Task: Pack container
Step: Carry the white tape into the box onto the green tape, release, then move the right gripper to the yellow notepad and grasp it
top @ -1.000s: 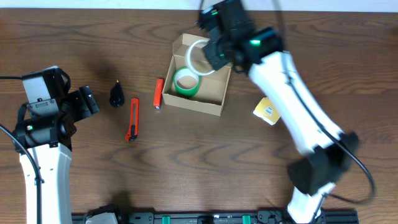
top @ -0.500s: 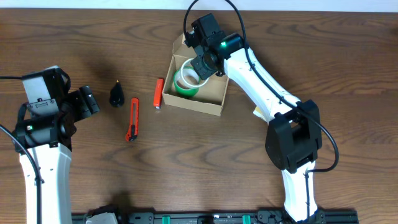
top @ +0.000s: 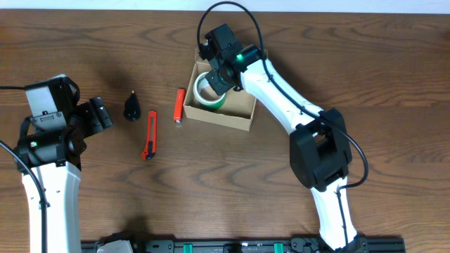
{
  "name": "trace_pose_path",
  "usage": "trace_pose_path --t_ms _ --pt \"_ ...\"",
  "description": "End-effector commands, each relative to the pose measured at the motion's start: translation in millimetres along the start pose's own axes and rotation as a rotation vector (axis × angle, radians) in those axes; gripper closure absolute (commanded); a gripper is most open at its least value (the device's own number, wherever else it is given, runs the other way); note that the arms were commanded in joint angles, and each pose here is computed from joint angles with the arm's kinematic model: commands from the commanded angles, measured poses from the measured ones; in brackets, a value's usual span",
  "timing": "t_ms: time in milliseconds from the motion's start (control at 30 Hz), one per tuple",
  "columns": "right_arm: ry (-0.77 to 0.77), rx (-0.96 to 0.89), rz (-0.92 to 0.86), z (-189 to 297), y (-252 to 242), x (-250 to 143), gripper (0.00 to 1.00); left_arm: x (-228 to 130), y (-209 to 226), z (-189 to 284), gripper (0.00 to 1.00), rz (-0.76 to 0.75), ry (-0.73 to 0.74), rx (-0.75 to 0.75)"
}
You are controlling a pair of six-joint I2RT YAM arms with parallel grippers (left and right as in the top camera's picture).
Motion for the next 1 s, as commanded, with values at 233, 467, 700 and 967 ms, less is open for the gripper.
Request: trace_pose_path --t_ms 233,467,700,967 --pt "0.009 -0.041 -0.016 -6 -1 0 0.99 7 -1 5 0.05 -0.006 -0.019 -0.005" --pt "0.011 -0.051 -0.016 -6 -2 0 0.97 7 -1 5 0.05 -0.006 -0.019 -0.005" --pt "0.007 -0.057 -0.016 -6 -3 1 0.69 7 -1 5 0.05 -0.006 -0.019 -0.005" --pt "0.018 -0.076 -0.015 10 -8 7 0.67 7 -1 5 0.05 -0.006 -0.019 -0.005"
Point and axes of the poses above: each gripper's point midway between its finger pads, its own z axis back along the fingers, its own y axis along the line the jaws close on, x = y × z, the point moved 4 cm from there along z, back along the fingers, and after that the axes turned 10 degrees about z, right-handed, at the moved point
